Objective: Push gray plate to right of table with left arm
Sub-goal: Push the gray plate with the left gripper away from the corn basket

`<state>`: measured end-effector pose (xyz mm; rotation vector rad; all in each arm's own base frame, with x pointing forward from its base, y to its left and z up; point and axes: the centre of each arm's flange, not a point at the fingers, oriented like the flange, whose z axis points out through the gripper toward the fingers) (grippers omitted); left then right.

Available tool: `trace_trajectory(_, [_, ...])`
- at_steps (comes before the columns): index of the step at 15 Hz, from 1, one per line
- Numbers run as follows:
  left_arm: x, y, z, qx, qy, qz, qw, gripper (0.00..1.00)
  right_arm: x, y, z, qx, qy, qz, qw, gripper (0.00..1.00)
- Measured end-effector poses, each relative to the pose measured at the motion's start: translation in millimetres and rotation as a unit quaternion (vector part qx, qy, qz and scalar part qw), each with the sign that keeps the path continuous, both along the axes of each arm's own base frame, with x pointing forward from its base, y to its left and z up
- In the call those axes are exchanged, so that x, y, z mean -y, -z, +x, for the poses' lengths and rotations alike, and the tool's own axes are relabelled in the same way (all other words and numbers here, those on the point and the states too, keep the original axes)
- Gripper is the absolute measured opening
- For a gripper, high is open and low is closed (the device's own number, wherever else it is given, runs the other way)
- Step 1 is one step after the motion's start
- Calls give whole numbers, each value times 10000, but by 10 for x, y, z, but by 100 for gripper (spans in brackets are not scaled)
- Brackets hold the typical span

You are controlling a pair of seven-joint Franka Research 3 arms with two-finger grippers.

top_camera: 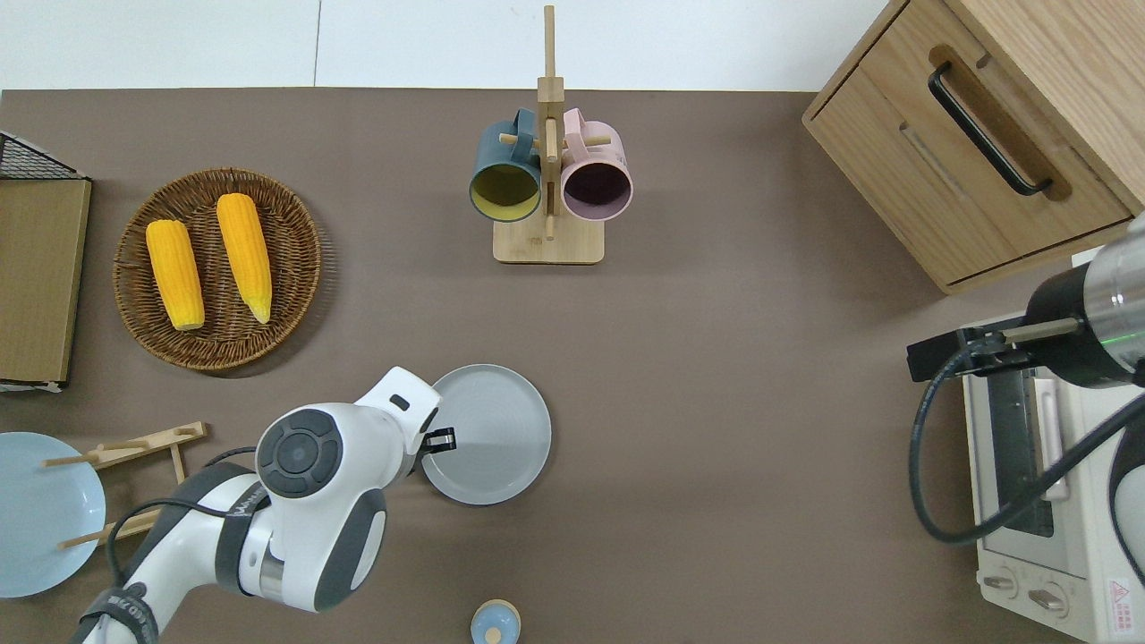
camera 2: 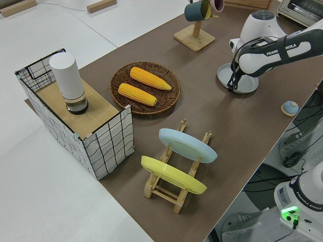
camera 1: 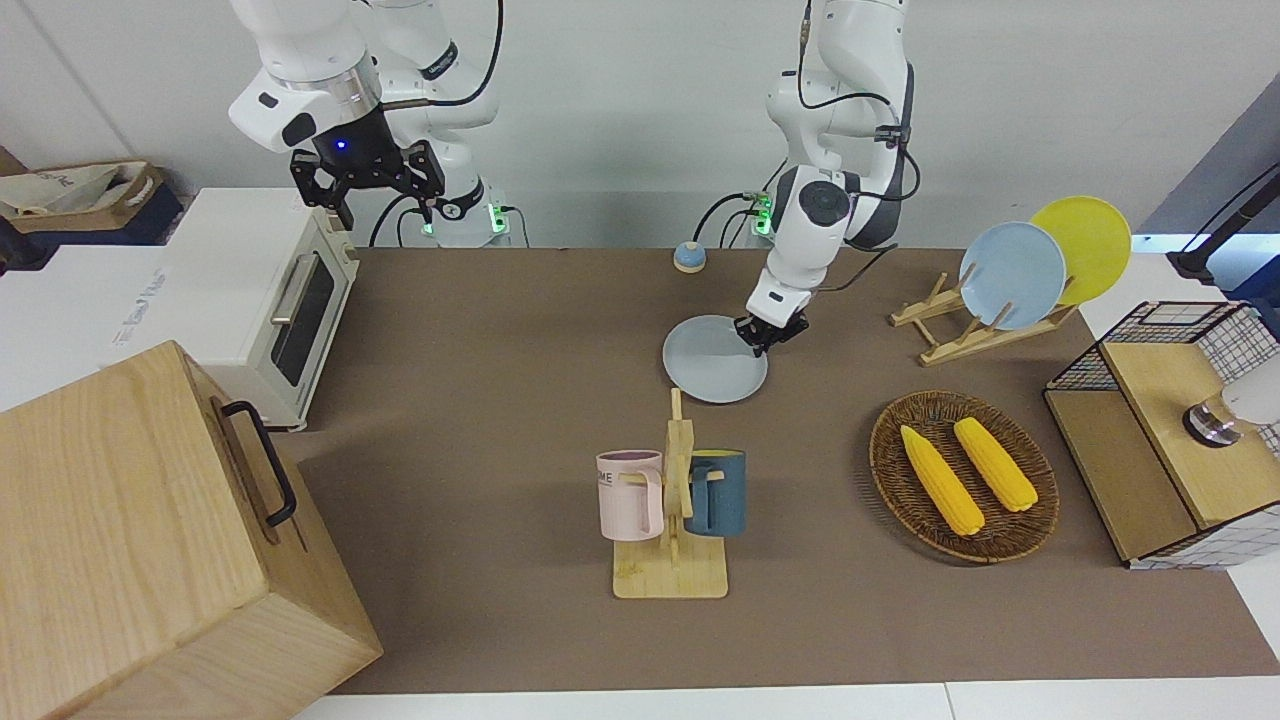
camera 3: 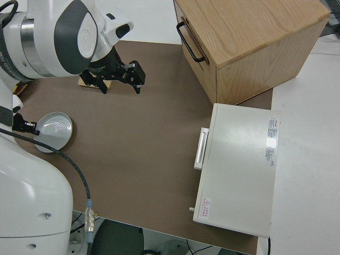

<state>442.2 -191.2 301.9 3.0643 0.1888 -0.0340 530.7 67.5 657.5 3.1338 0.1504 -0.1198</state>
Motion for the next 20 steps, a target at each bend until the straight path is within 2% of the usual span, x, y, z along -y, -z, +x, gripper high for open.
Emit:
trace_trajectory(6, [756, 24, -41, -42, -183, -125, 9997, 5, 0, 0, 0, 0, 0, 0, 10000, 99])
trace_trajectory(12, [1453, 40, 26, -93, -399, -336, 9986, 5, 0, 0, 0, 0, 0, 0, 10000, 99])
trace_trajectory(20, [2080, 53, 121, -118, -690, -553, 9960, 5, 0, 0, 0, 0, 0, 0, 10000, 99])
